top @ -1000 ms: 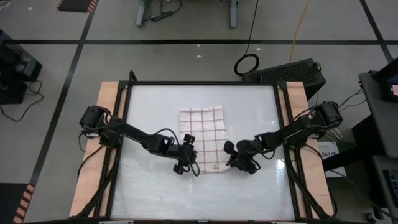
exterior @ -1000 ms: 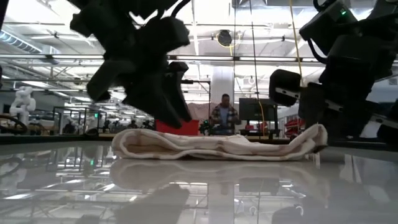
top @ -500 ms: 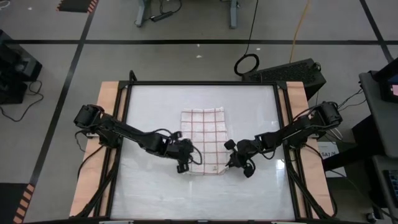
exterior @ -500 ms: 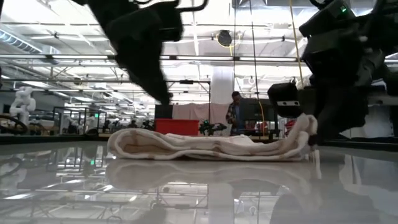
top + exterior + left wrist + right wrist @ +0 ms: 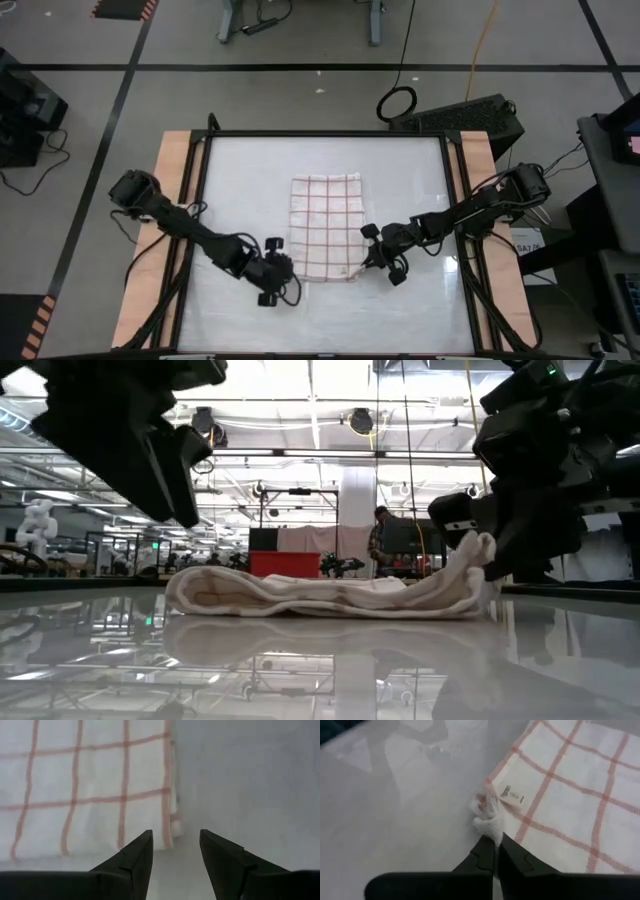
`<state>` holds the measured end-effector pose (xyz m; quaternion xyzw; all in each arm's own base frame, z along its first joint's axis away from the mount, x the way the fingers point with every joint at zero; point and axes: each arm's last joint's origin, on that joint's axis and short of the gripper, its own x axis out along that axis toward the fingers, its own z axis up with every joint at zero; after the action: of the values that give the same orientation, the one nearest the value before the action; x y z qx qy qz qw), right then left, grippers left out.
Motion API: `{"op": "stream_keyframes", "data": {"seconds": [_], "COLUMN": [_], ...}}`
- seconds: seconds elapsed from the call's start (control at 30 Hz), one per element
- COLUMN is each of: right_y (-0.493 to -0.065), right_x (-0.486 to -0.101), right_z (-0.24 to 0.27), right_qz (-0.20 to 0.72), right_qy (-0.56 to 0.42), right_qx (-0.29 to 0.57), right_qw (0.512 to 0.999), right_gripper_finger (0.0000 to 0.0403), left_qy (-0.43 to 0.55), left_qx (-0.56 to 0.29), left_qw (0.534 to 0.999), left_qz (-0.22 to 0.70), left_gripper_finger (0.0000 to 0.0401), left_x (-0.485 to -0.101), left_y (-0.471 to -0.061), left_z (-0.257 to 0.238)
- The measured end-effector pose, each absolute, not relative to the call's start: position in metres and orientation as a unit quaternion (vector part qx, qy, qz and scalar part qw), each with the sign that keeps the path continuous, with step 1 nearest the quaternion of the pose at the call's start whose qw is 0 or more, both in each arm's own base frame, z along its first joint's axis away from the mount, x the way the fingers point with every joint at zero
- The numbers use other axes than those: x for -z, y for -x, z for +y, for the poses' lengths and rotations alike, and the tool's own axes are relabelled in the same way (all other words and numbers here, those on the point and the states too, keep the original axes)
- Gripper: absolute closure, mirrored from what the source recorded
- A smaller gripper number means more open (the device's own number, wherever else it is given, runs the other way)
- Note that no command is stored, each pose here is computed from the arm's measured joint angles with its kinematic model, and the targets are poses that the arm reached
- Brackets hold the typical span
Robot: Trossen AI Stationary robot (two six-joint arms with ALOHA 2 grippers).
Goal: Roll towel
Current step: Roll the white checkered towel
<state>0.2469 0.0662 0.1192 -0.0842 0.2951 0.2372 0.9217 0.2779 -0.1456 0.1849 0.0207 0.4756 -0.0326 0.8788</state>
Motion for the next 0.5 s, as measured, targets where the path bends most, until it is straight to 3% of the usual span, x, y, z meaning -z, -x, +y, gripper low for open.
{"op": "stream_keyframes", "data": {"seconds": [0.13, 0.37, 0.5], "right_y": [-0.246, -0.244, -0.245], "right_x": [-0.117, -0.115, -0.115], "right_z": [0.065, 0.065, 0.066], "right_qz": [0.301, 0.294, 0.274], "right_qy": [0.123, 0.189, 0.23], "right_qx": [-0.237, -0.26, -0.281], "right_qw": [0.916, 0.9, 0.89], "right_gripper_finger": [0.0376, 0.0271, 0.0235], "left_qy": [-0.055, -0.065, -0.078], "left_qx": [0.028, -0.012, -0.005], "left_qw": [0.876, 0.863, 0.876], "left_qz": [0.478, 0.501, 0.476], "left_gripper_finger": [0.0233, 0.0233, 0.0233], "left_x": [-0.171, -0.145, -0.138], "left_y": [-0.278, -0.281, -0.29], "left_z": [-0.143, -0.122, -0.114]}}
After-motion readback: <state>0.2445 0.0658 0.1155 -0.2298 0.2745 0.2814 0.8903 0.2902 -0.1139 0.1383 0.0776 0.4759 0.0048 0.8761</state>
